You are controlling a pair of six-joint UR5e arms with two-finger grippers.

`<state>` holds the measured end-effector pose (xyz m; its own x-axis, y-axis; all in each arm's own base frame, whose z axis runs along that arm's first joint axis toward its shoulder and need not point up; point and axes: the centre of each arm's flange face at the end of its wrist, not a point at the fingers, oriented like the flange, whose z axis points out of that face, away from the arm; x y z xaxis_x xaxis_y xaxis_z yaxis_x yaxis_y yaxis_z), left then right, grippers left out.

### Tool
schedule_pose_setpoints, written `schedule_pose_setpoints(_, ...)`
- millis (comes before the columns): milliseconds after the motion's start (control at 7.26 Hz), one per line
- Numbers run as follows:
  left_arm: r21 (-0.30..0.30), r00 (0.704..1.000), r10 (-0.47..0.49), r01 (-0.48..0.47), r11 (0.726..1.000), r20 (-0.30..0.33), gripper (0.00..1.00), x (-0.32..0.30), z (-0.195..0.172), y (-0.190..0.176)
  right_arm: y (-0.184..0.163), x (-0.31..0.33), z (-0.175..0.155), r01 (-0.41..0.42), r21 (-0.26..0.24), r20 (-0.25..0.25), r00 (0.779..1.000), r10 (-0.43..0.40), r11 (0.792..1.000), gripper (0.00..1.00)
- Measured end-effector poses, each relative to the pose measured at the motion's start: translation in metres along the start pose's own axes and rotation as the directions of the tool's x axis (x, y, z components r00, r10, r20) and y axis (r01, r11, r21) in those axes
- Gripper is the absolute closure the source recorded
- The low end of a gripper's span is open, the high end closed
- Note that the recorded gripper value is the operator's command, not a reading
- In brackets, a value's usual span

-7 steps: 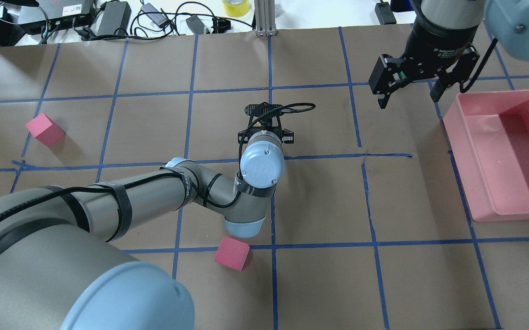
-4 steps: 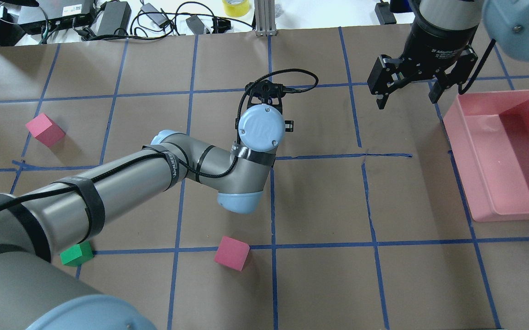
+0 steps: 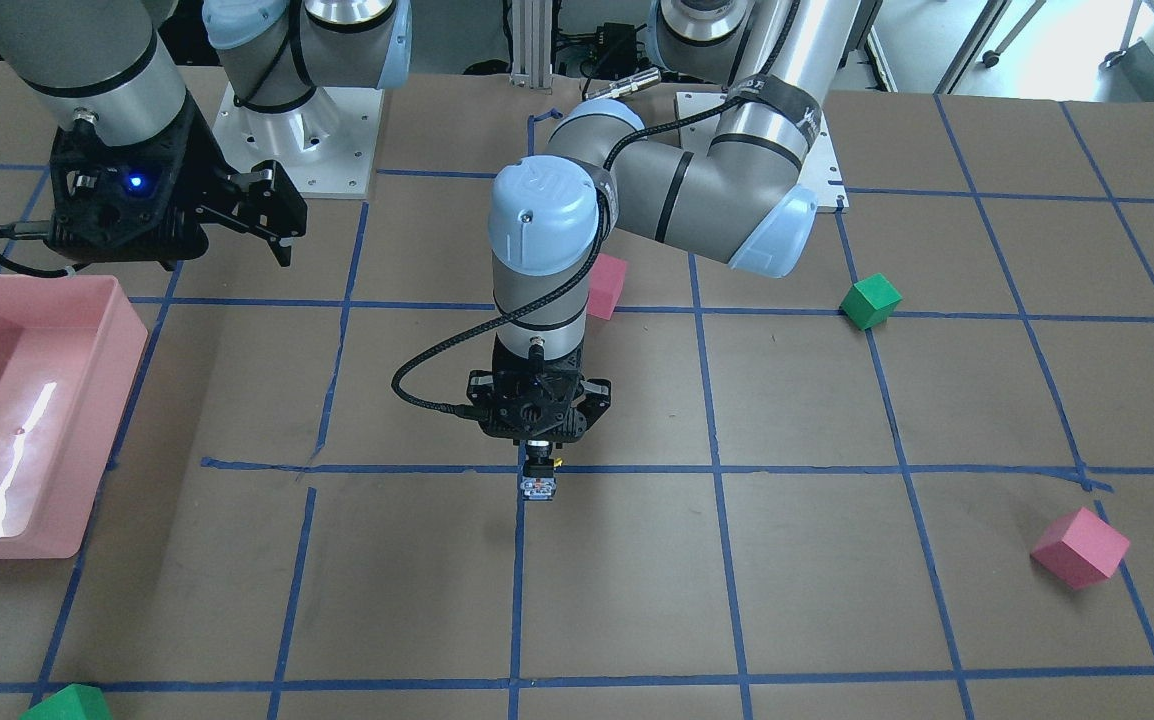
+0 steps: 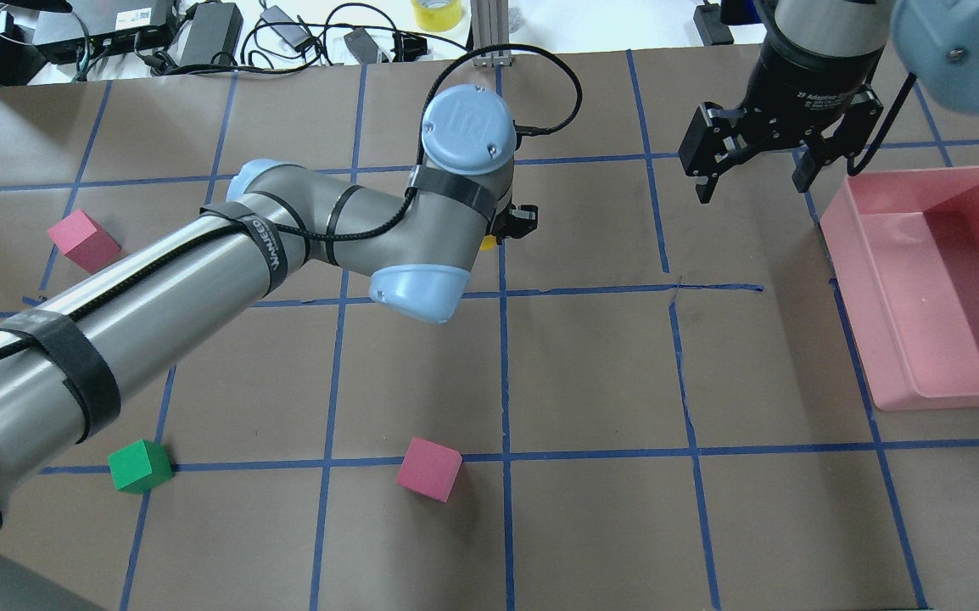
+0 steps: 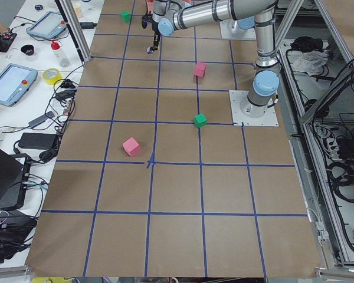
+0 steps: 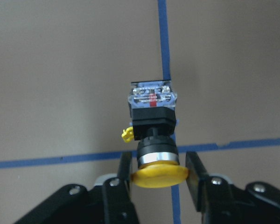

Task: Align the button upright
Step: 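Rotate the switch yellow cap up and lower it onto the table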

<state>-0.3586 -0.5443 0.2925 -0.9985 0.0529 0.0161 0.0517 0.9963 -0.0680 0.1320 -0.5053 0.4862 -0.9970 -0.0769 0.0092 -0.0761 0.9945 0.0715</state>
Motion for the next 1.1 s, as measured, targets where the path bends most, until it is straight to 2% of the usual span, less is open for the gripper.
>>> schedule_pose_setpoints(138,-0.106,0.997,-0.057,0.052,0.993,-0.044,1.0,0.0,-0.005,-0.003,0.0,0.0,0.0,0.0,0.0,0.0,1.0,0.0,1.0,0.0)
schedule_pose_setpoints(275,-0.2,0.984,-0.157,0.139,0.97,-0.078,1.0,-0.002,-0.003,-0.007,0.001,-0.001,0.0,0.001,0.0,0.0,1.0,-0.001,1.0,0.0)
schedule_pose_setpoints(413,-0.281,0.954,-0.287,0.252,0.926,-0.091,1.0,-0.007,0.005,-0.013,0.001,-0.001,0.0,0.001,-0.001,0.001,1.0,-0.001,1.0,0.0)
schedule_pose_setpoints(551,-0.344,0.905,-0.42,0.373,0.862,-0.071,1.0,-0.014,0.019,-0.019,0.001,-0.001,0.0,0.001,-0.001,0.001,1.0,-0.001,1.0,0.0)
schedule_pose_setpoints(689,-0.382,0.841,-0.54,0.49,0.784,-0.03,1.0,-0.017,0.029,-0.024,0.001,-0.001,0.0,0.001,-0.001,0.0,1.0,-0.001,1.0,0.0)
schedule_pose_setpoints(826,-0.413,0.782,-0.624,0.566,0.714,-0.007,1.0,-0.015,0.034,-0.029,0.001,-0.001,0.0,0.001,-0.001,0.0,1.0,-0.001,1.0,0.0)
schedule_pose_setpoints(964,-0.45,0.736,-0.677,0.604,0.658,-0.002,1.0,-0.016,0.04,-0.034,0.001,-0.001,0.0,0.0,-0.001,0.0,1.0,0.0,1.0,0.0)
schedule_pose_setpoints(1102,-0.475,0.708,-0.706,0.621,0.623,-0.001,1.0,-0.026,0.049,-0.042,0.001,-0.001,0.001,0.0,-0.001,0.0,1.0,0.0,1.0,0.0)
